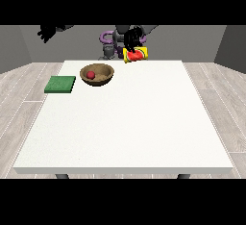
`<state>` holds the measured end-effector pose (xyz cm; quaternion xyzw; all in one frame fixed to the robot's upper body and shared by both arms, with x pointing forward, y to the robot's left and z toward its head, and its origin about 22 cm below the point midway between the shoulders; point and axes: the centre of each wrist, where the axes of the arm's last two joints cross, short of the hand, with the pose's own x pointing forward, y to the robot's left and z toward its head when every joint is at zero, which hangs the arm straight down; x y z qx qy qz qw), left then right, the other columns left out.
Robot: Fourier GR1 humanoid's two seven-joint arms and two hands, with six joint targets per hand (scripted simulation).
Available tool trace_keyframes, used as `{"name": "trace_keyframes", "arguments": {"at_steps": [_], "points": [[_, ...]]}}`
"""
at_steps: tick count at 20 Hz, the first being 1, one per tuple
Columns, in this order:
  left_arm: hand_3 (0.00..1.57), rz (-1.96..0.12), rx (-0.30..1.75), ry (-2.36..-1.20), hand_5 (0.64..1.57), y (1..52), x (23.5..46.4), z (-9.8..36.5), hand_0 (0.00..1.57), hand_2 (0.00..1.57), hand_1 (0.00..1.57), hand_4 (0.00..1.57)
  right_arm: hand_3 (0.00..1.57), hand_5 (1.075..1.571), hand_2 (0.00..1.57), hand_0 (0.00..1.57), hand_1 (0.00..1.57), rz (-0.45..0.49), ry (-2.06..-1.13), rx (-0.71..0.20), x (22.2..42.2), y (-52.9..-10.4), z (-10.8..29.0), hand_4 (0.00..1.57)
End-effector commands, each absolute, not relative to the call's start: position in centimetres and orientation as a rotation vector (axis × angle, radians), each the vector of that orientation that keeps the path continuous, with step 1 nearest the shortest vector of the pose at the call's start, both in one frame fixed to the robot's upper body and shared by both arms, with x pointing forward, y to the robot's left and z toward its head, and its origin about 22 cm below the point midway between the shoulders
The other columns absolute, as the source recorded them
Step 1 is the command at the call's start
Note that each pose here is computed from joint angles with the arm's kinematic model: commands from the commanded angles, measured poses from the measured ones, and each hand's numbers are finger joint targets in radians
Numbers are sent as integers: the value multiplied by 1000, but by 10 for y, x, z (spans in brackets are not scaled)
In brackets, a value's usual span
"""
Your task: Pick the cup and pour the ball into the bowl, then pick the bowl and place it on the pad
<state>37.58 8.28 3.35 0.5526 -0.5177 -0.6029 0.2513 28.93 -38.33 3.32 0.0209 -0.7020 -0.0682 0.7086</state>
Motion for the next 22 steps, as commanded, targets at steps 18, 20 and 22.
{"name": "trace_keyframes", "arguments": {"at_steps": [18,20,22], "points": [[0,-188,190,-1743,1457,148,282,-29,0,0,0,901,0,1567,0,0,0,-176,-1636,81,303,-305,19,545],[0,-198,127,-1791,1449,152,276,-37,0,0,0,901,0,1565,0,0,0,-198,-1665,38,304,-299,15,500],[0,-176,107,-1832,1448,164,276,-42,0,0,0,902,0,1566,0,0,0,-218,-1668,21,302,-300,5,501]]}}
